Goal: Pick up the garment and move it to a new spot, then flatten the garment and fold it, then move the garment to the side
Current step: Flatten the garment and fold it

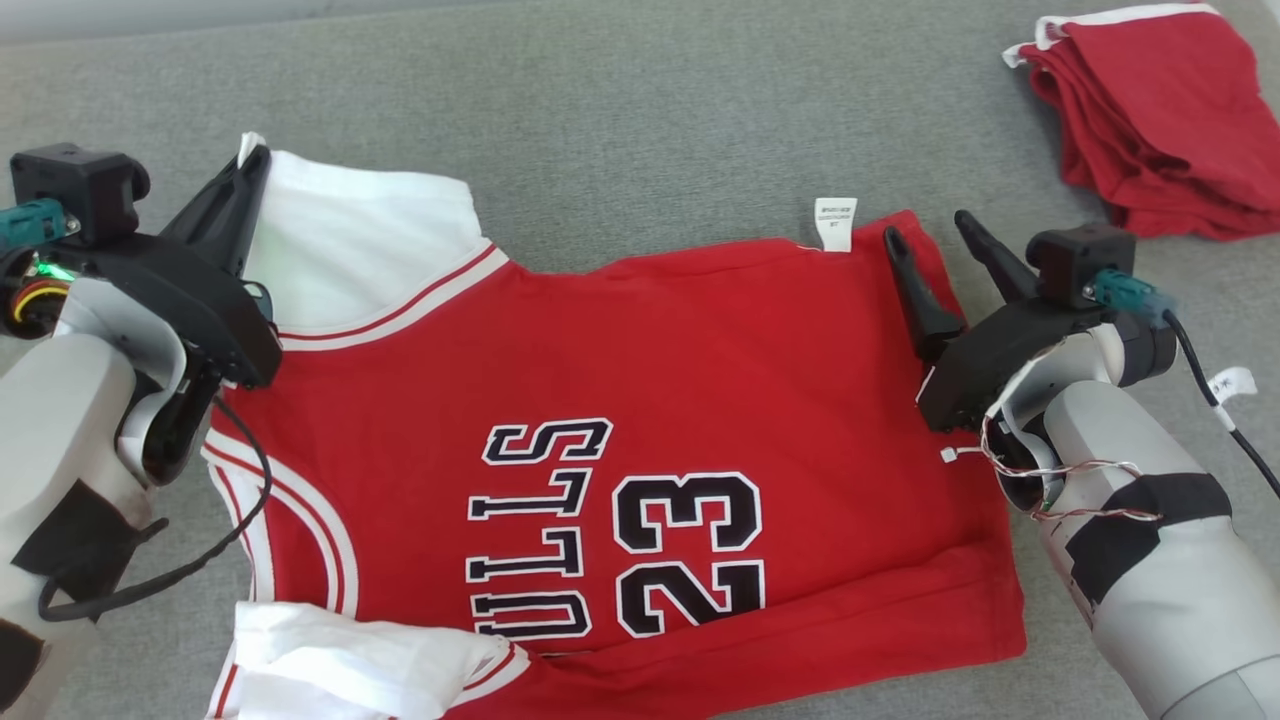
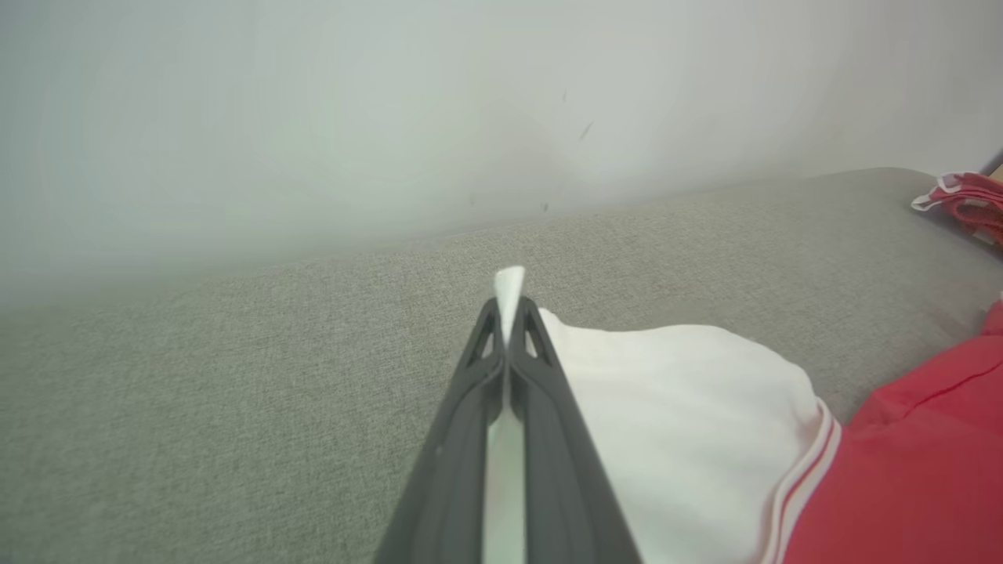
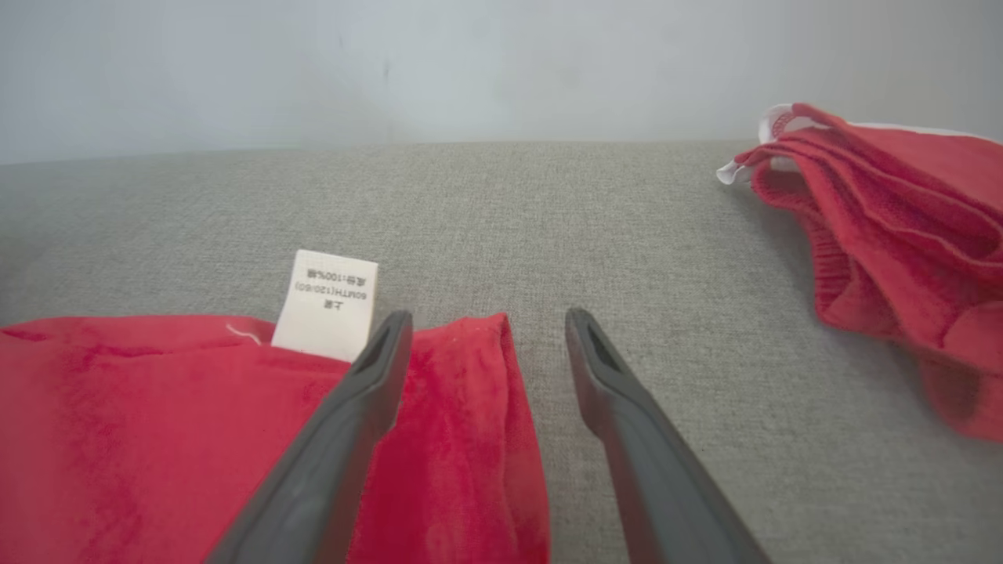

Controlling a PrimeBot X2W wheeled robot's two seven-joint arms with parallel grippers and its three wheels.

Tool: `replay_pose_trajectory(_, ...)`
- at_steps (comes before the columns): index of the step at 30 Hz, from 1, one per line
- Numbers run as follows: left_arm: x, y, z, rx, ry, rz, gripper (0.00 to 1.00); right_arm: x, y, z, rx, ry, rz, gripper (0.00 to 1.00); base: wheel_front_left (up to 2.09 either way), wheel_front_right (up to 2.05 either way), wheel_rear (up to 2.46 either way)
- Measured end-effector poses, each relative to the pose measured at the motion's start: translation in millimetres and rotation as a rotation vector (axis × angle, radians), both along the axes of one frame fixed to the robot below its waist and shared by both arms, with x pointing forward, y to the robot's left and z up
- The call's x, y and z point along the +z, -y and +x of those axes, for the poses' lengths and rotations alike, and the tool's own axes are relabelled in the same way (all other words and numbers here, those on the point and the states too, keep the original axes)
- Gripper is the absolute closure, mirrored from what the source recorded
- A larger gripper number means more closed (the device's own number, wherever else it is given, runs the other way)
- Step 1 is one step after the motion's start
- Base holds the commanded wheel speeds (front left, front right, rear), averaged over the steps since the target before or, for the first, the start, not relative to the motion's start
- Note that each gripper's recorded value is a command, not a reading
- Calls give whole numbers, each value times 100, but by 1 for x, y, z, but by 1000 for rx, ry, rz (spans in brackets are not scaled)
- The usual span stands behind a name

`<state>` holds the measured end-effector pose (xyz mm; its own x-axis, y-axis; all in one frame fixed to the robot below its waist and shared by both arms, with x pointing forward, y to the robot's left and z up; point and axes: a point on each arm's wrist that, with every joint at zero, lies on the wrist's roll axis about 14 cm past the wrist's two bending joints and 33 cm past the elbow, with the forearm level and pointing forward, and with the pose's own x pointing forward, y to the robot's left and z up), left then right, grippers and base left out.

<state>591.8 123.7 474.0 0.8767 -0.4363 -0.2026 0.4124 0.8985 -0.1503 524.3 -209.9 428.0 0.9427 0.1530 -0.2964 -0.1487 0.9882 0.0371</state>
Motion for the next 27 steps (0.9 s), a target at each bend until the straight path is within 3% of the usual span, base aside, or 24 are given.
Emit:
replay_pose_trajectory(7,0,5,2,-17,9,-13,100,-13,-6,8,19,-58,-1,2,0,0,0)
replay_pose_trajectory(8,1,6,3,-18,12,-15,100,-16,-6,9,19,-74,-5,59,0,0,0)
replay_pose_trajectory(9,1,6,3,-18,14,-17,100,-18,-7,9,23,-83,-8,100,0,0,0)
replay_pose_trajectory(18,-2,1,5,-4,13,-26,100,-12,-15,26,35,-50,11,100,0,0,0)
replay_pose_trajectory(27,29,-15,6,55,89,-73,100,23,6,37,-48,61,74,100,0,0,0)
